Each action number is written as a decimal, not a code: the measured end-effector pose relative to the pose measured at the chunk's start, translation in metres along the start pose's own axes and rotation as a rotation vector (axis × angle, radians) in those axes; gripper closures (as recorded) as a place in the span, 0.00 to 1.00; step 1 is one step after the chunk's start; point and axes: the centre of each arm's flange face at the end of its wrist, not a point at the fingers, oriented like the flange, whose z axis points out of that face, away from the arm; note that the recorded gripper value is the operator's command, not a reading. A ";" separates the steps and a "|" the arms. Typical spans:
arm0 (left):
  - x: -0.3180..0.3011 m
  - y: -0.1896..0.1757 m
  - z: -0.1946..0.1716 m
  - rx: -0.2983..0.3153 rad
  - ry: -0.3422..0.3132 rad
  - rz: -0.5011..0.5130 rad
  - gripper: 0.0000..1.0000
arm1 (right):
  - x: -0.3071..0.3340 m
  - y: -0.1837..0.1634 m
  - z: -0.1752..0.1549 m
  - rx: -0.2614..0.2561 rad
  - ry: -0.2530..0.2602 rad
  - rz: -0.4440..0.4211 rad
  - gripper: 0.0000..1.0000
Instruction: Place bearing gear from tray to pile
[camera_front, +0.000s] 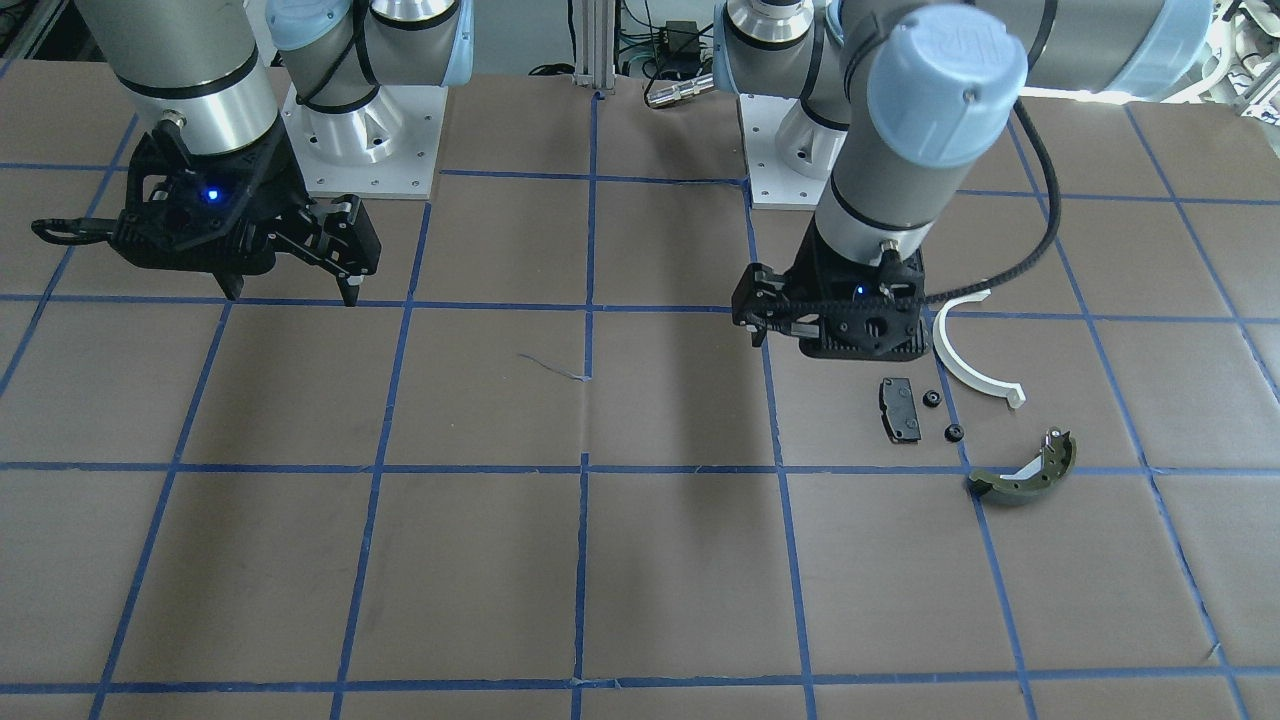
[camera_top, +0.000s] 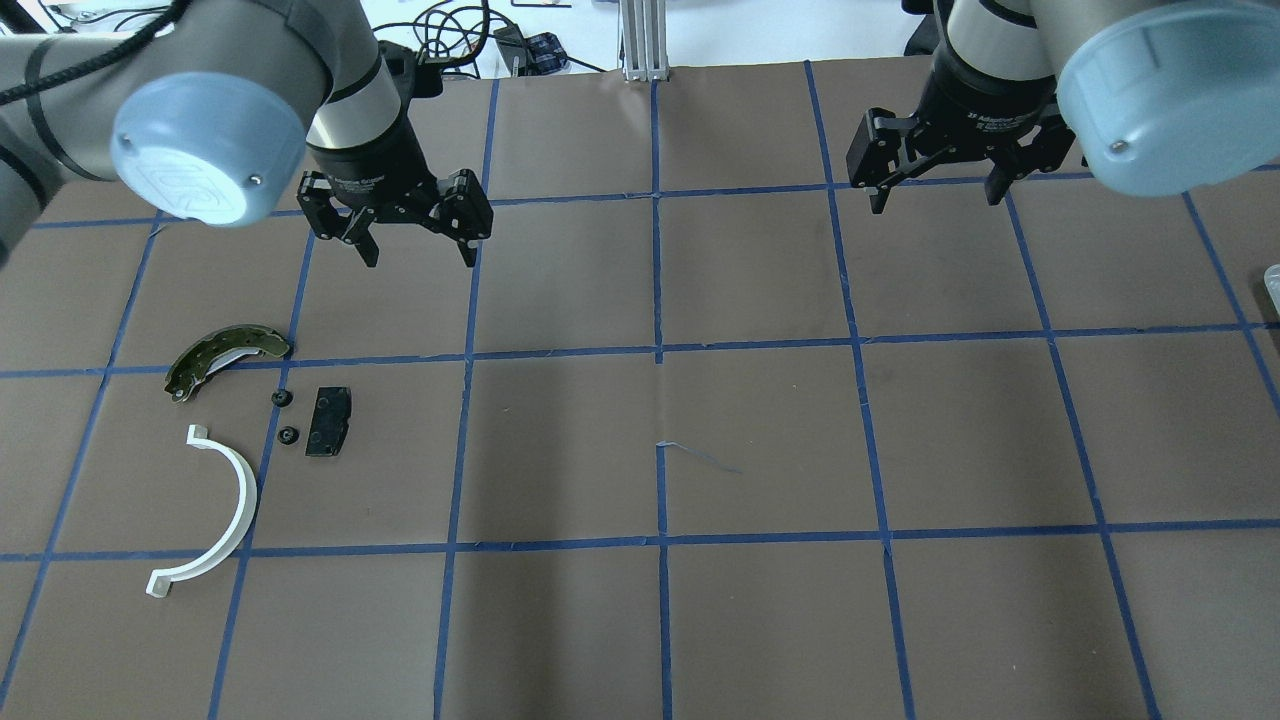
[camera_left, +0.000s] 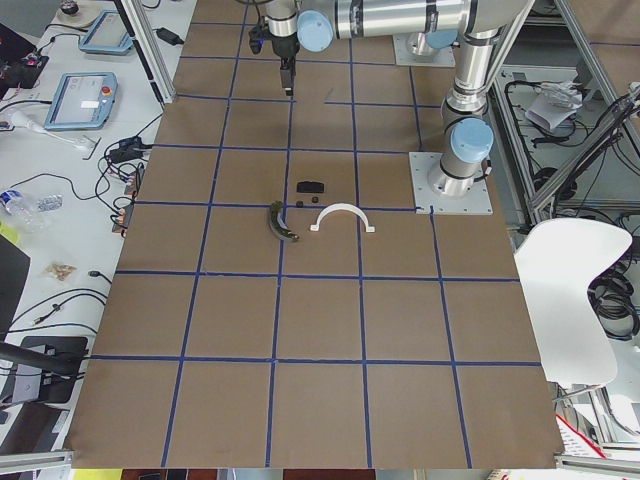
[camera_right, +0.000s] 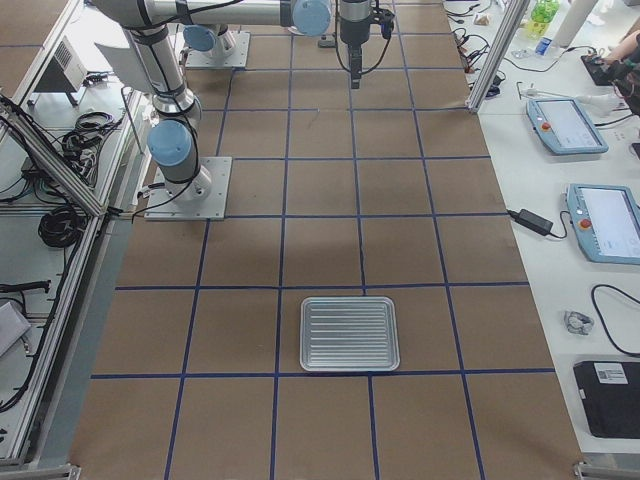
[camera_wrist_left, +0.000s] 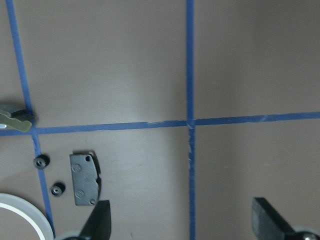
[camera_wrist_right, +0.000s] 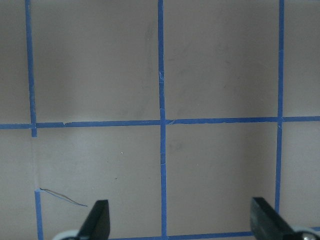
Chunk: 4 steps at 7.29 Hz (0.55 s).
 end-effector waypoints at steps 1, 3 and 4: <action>0.008 0.023 -0.035 0.027 0.009 0.007 0.00 | 0.000 0.000 0.000 0.000 0.000 0.000 0.00; 0.008 0.053 -0.055 0.032 0.006 0.011 0.00 | 0.000 0.000 0.000 0.000 -0.001 0.000 0.00; 0.005 0.053 -0.060 0.035 0.003 0.003 0.00 | 0.000 0.000 0.000 0.001 -0.001 0.000 0.00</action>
